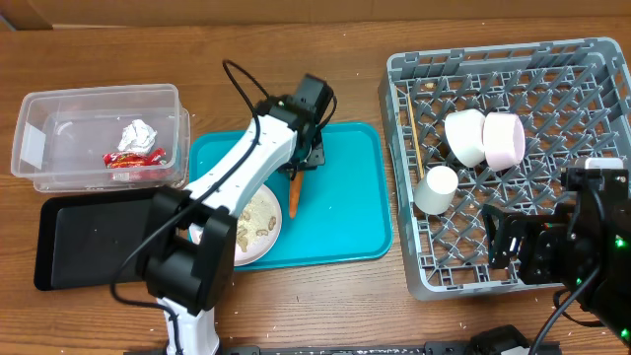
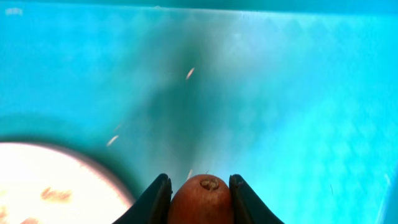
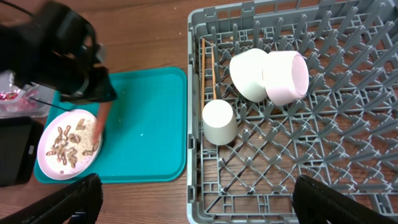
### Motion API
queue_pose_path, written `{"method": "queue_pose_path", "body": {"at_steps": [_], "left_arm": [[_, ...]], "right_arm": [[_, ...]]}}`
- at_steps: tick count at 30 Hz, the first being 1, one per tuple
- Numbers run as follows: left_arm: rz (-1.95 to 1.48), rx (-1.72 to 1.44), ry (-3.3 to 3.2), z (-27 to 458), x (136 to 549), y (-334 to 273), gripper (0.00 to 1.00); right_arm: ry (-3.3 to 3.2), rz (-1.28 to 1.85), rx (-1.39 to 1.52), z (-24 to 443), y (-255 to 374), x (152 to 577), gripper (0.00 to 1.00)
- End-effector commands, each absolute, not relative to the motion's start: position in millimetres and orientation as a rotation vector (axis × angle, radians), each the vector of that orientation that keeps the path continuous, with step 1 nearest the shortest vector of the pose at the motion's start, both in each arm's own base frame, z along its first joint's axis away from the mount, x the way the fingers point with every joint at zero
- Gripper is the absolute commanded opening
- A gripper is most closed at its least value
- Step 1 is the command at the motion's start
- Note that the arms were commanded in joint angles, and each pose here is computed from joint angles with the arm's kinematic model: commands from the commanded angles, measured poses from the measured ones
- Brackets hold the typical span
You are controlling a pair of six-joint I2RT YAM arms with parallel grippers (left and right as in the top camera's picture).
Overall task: Sort waste into correct bins and load items into the dishwasher
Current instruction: 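Grasp the carrot and carry it onto the black tray, then return the left gripper to the white plate and grip its rim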
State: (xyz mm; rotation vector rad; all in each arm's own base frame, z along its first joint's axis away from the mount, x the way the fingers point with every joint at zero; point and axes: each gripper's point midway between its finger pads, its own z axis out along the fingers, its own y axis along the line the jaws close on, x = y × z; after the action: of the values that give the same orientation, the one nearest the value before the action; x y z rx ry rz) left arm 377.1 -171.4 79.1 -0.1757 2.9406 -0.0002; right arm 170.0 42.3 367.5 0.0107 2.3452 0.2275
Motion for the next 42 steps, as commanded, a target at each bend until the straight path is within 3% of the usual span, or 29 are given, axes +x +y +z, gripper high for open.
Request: {"method": "queue_pose_path", "body": {"at_steps": [1,7,12,20,24,27,30,31,33,34,36,42], "left_arm": [[-0.007,-0.185,2.840,145,385,-151,0.09],[0.104,-0.538,2.853,186,352,-69,0.08],[0.185,-0.832,2.854,193,322,-4,0.04],[0.599,-1.303,2.772,139,260,96,0.15],[0.587,-1.518,2.690,100,243,126,0.07],[0.576,-1.638,2.610,90,235,149,0.06],[0.566,-1.716,2.549,95,231,166,0.18],[0.554,-1.732,2.540,97,230,169,0.28],[0.503,-1.728,2.546,101,234,172,0.59],[0.466,-1.709,2.563,103,237,171,0.70],[0.365,-1.679,2.598,108,245,164,0.76],[0.081,-1.362,2.673,142,285,119,0.70]], "right_arm": [[2.340,0.220,0.013,368,41,171,1.00],[2.340,0.220,0.013,368,41,171,1.00],[2.340,0.220,0.013,368,41,171,1.00],[2.340,0.220,0.013,368,41,171,1.00],[2.340,0.220,0.013,368,41,171,1.00],[2.344,0.219,0.013,367,41,170,1.00],[2.348,0.217,0.013,366,41,169,1.00],[2.349,0.217,0.013,366,41,169,1.00],[2.350,0.217,0.013,366,41,169,1.00],[2.350,0.217,0.013,366,41,169,1.00],[2.350,0.217,0.013,366,41,169,1.00],[2.350,0.217,0.013,366,41,169,1.00]]}}
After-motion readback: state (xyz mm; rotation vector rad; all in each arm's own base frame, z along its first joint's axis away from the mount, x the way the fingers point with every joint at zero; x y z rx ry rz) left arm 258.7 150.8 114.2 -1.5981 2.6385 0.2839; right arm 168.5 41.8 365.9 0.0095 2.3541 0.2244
